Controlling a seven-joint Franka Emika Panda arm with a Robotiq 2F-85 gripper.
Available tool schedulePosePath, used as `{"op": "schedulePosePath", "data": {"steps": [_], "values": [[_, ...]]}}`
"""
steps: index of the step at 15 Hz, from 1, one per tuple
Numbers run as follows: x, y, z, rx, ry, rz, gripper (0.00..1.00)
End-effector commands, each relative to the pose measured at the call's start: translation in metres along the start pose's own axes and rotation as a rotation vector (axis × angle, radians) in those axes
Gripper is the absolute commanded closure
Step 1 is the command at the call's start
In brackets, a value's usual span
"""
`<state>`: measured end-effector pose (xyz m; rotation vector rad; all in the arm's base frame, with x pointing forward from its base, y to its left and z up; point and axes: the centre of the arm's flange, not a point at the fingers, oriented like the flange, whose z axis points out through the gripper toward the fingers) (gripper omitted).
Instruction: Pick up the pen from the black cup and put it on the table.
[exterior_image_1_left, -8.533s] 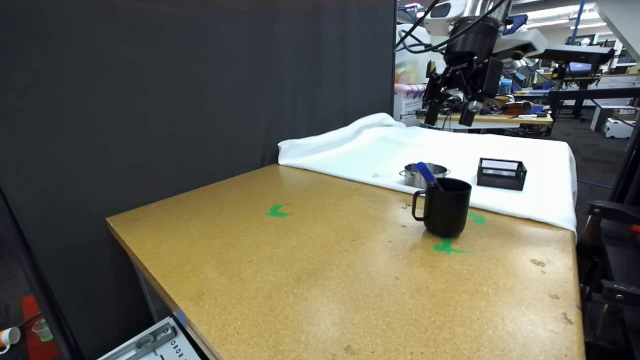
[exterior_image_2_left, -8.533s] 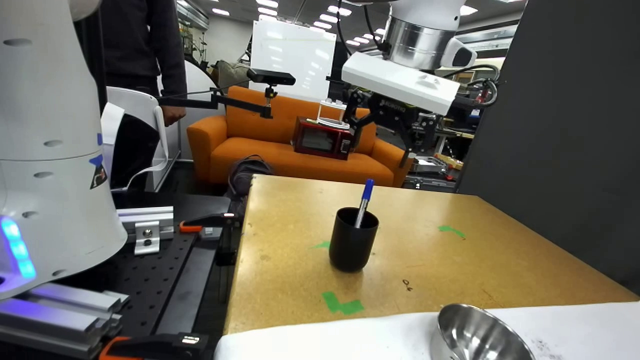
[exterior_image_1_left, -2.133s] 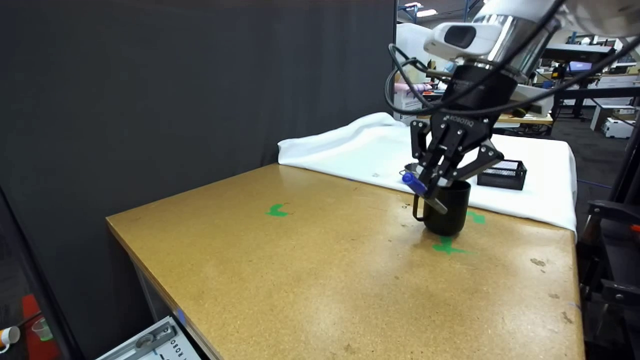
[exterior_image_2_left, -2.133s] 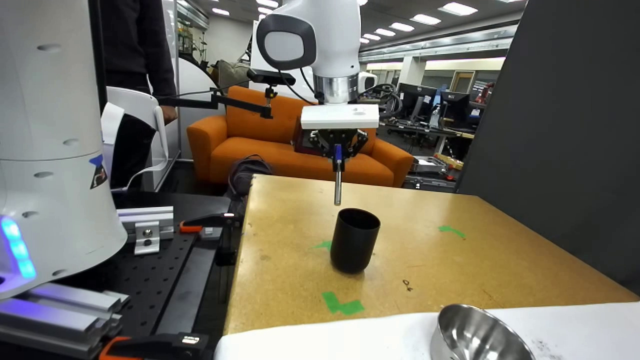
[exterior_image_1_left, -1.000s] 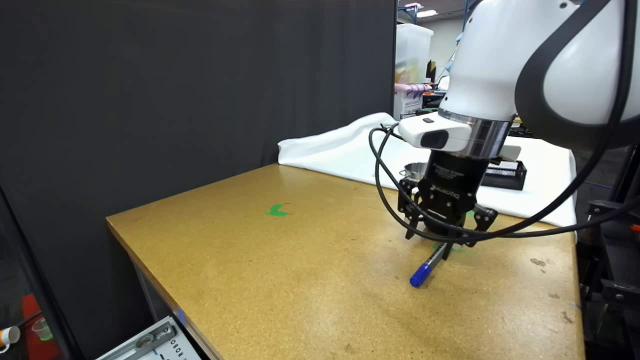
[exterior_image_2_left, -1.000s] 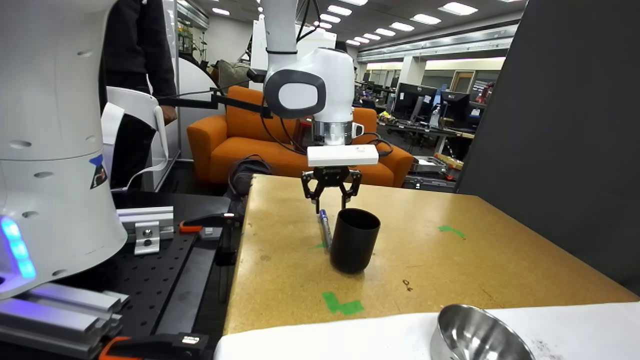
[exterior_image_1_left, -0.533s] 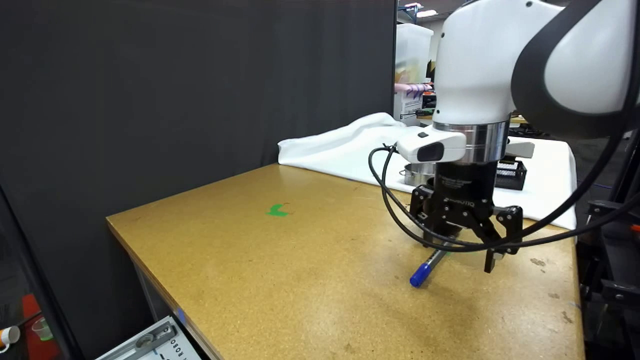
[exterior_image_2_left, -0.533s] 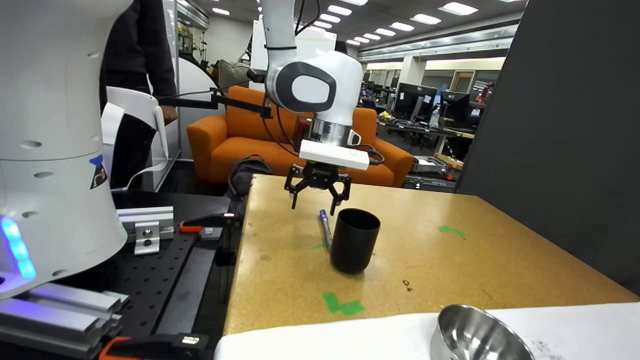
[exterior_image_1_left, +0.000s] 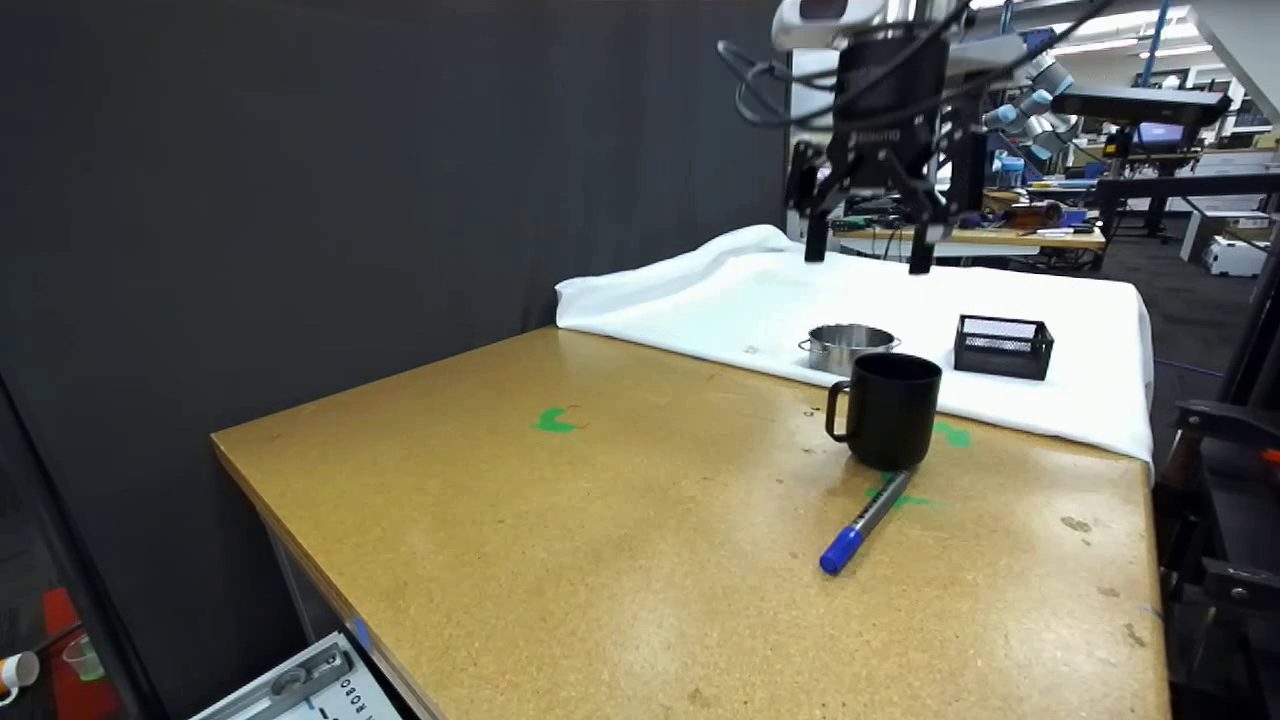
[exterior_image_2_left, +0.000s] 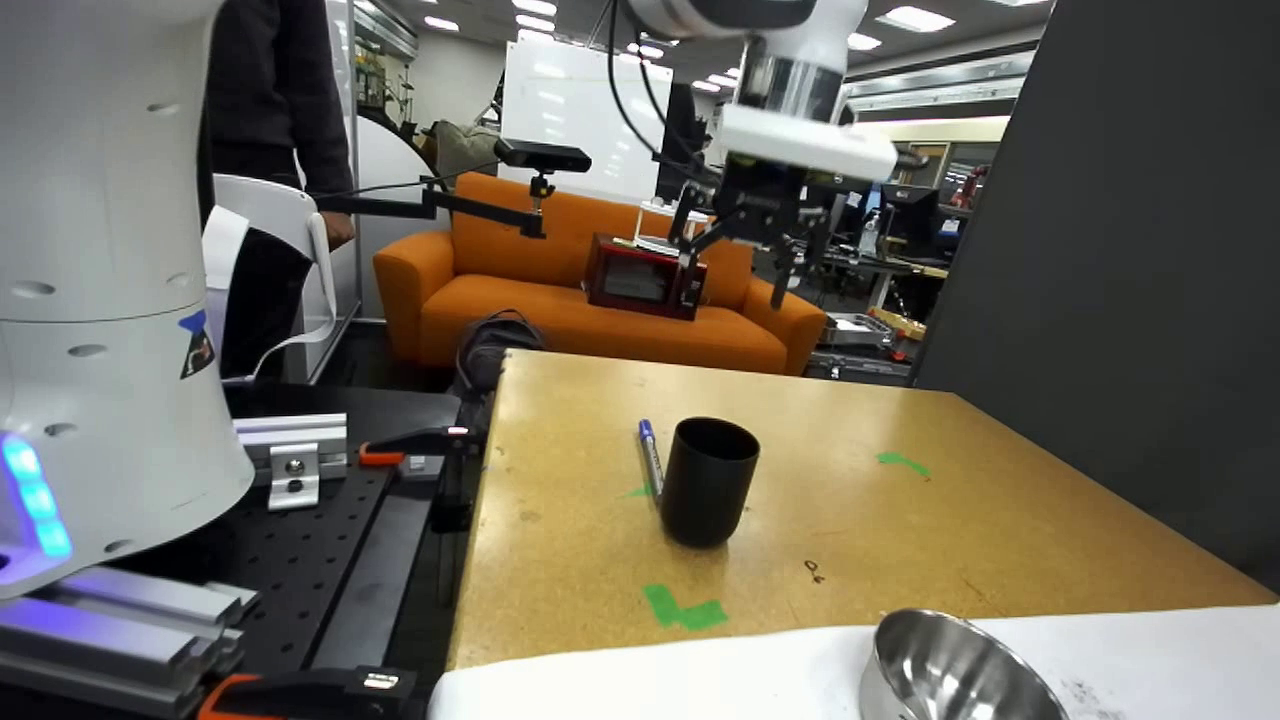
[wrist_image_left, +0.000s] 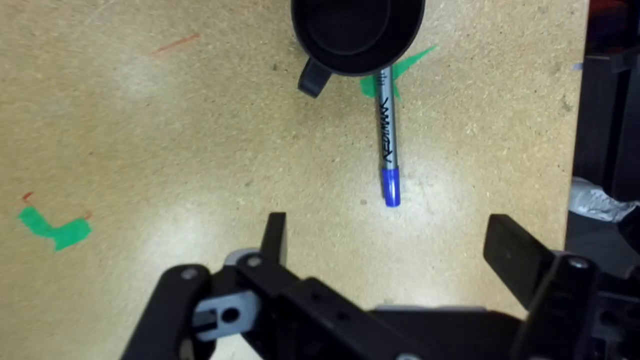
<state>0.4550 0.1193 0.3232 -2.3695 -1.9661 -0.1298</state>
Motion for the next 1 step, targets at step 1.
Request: {"op": "schedulePosePath", "data": {"steps": [1], "values": [[-0.0103, -0.0191, -0.0599, 0.002, 0.068, 0.022, 0.00]]}}
